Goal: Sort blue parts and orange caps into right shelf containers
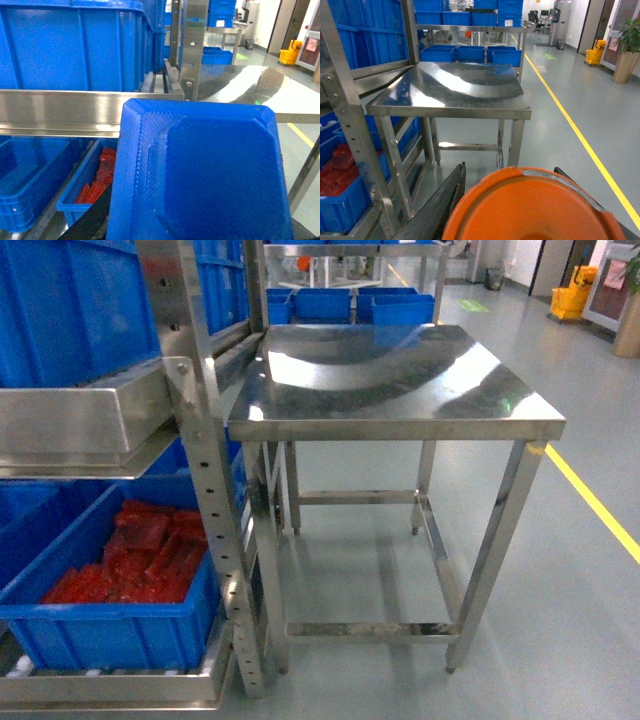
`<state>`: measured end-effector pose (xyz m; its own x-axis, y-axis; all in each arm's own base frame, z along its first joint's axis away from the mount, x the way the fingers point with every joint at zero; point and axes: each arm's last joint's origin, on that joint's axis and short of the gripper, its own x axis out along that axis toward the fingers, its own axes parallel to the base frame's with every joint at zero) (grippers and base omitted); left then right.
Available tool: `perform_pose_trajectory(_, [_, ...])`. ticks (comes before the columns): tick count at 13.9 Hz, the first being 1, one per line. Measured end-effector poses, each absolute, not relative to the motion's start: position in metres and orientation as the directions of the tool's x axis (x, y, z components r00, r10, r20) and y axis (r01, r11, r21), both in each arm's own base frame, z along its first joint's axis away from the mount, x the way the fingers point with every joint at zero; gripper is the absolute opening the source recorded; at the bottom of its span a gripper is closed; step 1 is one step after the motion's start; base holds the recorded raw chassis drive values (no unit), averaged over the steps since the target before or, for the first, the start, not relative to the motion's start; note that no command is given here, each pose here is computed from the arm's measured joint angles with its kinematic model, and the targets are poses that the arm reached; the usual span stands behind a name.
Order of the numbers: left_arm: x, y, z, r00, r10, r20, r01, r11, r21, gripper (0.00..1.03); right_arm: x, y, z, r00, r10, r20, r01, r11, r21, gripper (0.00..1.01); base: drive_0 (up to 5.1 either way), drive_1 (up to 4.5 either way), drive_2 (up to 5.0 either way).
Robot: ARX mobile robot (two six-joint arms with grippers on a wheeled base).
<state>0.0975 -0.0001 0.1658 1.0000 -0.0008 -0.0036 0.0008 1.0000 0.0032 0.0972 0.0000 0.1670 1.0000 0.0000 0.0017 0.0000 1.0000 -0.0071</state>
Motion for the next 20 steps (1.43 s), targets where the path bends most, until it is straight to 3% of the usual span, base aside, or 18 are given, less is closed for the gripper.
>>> perform_pose_trajectory(20, [0.0975, -0.0001, 0.1659, 1.0, -0.001, -0.002, 0.001, 1.0, 0.003, 0.44, 0.0972, 0.0, 0.1671, 1.0, 0.0, 0.002, 0.0, 1.0, -0.007, 0.45, -5.0, 2.4, 2.4])
